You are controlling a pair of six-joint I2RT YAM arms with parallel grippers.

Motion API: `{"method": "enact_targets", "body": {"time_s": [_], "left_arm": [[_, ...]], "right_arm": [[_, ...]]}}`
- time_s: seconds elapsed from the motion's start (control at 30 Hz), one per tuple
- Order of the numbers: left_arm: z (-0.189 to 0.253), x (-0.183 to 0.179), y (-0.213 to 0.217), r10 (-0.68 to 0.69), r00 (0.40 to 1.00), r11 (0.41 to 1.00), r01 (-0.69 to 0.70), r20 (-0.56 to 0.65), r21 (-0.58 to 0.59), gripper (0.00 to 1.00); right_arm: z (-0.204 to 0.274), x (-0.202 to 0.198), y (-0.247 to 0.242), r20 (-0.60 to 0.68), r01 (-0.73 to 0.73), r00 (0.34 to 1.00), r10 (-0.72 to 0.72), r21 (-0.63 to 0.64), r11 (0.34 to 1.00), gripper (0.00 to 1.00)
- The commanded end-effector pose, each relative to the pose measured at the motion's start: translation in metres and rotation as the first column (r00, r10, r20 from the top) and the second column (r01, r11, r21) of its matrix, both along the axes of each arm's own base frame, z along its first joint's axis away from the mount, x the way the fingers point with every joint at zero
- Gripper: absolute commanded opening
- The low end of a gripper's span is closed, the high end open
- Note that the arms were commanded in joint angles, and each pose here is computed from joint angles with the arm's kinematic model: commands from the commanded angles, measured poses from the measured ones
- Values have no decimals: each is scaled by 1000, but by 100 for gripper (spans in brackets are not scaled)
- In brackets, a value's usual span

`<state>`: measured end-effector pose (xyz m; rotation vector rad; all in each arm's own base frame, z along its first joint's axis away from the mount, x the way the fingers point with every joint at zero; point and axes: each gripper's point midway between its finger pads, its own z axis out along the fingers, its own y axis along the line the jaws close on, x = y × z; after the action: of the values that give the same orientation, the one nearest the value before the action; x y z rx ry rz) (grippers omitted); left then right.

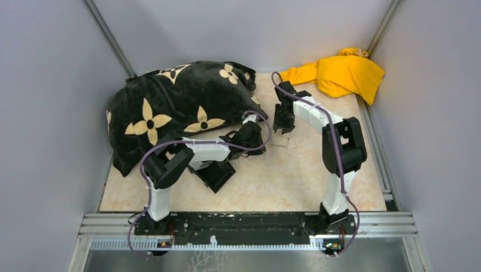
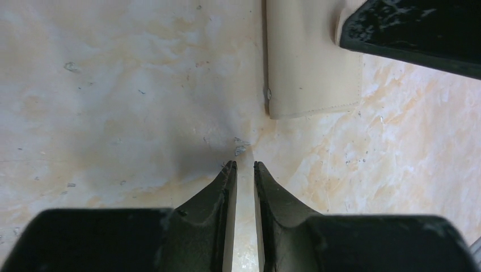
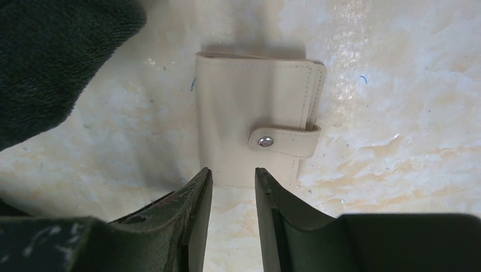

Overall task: Put the credit cards into the card holder
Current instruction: Close the card holder at the center of the board, then reset both arms

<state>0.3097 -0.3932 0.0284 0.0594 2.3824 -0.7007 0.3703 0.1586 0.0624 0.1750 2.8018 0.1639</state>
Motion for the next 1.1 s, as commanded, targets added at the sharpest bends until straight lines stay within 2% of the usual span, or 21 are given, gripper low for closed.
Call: {"method": "enact_targets", "body": {"time_s": [0.0,0.1,0.2,0.4,0.53,0.67,0.77,0.87,1.0,1.07], "left_arm": [[-3,8,17,23,1000,997,-23,10,75,24],[4,20,18,34,999,997,-37,36,69,25],[13,34,17,25,997,997,-30,70,65,25],[28,66,16,33,989,996,-44,143,76,24],[30,74,3,-7,987,997,-5,163,72,23],[38,71,2,-22,979,998,11,205,56,23],[54,69,9,-27,964,998,13,265,58,25],[75,63,17,-48,941,996,19,336,89,29],[114,50,25,-59,898,993,9,436,116,37],[129,42,32,-57,874,989,-15,482,144,44]], "right_arm": [[34,9,2,116,-15,993,12,31,999,35],[39,9,-8,160,10,987,-11,8,1000,35],[40,10,-21,200,56,978,-53,-11,998,30],[33,12,-49,246,190,951,-189,19,982,21],[39,9,-63,302,241,922,-242,42,970,12],[47,9,-75,387,252,890,-240,20,967,11],[57,8,-89,458,274,857,-236,-18,961,13],[63,4,-97,501,277,837,-221,-39,960,24],[77,-3,-113,564,322,794,-228,-71,944,31],[86,-6,-121,595,351,767,-239,-78,933,34]]}}
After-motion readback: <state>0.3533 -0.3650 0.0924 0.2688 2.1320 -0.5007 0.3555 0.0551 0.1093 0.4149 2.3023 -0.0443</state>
